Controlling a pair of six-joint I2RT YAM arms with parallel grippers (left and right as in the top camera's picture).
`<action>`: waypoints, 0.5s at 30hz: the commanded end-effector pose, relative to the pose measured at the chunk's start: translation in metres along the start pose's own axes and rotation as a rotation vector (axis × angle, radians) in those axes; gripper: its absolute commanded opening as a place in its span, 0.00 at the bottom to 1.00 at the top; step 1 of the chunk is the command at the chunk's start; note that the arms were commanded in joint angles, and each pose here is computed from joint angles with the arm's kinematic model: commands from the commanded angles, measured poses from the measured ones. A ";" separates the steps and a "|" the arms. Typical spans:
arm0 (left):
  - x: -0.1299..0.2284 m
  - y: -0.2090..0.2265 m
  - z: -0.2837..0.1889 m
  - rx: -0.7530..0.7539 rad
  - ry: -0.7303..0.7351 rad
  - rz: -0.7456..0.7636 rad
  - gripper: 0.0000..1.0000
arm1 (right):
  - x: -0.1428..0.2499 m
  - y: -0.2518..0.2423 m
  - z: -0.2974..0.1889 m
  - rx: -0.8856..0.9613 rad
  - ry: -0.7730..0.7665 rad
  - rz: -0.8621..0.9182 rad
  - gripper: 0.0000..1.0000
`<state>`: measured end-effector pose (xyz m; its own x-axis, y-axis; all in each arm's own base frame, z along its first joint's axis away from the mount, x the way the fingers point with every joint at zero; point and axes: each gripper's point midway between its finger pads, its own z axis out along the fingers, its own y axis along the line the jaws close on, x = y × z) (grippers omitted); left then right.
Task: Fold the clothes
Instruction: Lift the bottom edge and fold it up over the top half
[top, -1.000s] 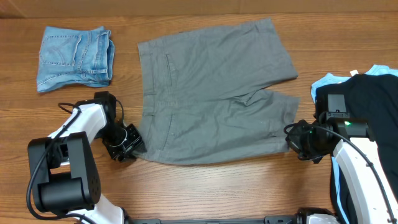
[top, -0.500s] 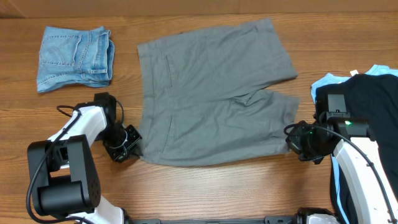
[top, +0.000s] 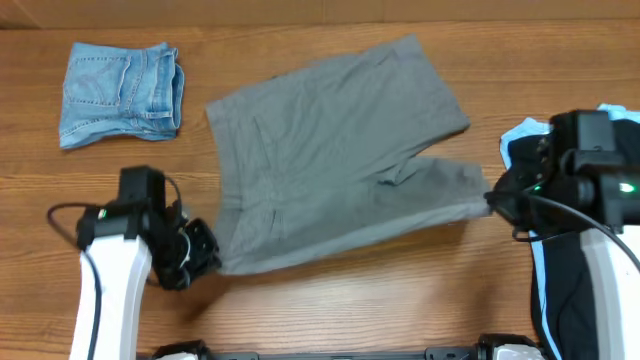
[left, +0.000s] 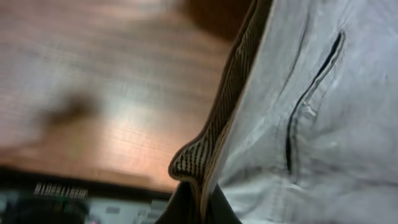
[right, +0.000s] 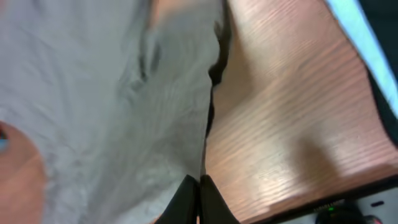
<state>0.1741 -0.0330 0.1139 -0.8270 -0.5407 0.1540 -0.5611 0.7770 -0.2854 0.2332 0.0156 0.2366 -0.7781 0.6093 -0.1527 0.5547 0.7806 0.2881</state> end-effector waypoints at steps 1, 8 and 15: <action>0.015 0.017 -0.016 -0.052 -0.068 -0.003 0.04 | -0.017 0.011 -0.046 -0.053 -0.146 -0.023 0.04; 0.034 0.024 -0.027 -0.045 -0.100 -0.014 0.04 | -0.037 0.032 -0.079 -0.143 -0.270 -0.035 0.04; -0.005 0.018 -0.026 -0.055 -0.212 -0.035 0.04 | -0.089 0.062 -0.039 -0.150 -0.274 -0.038 0.04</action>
<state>0.1584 -0.0345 0.1428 -0.8209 -0.5707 0.0208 -0.5406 0.7648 -0.3504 0.2894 0.0239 0.3104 -0.7208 0.5964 -0.3531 0.4221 0.7818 0.4589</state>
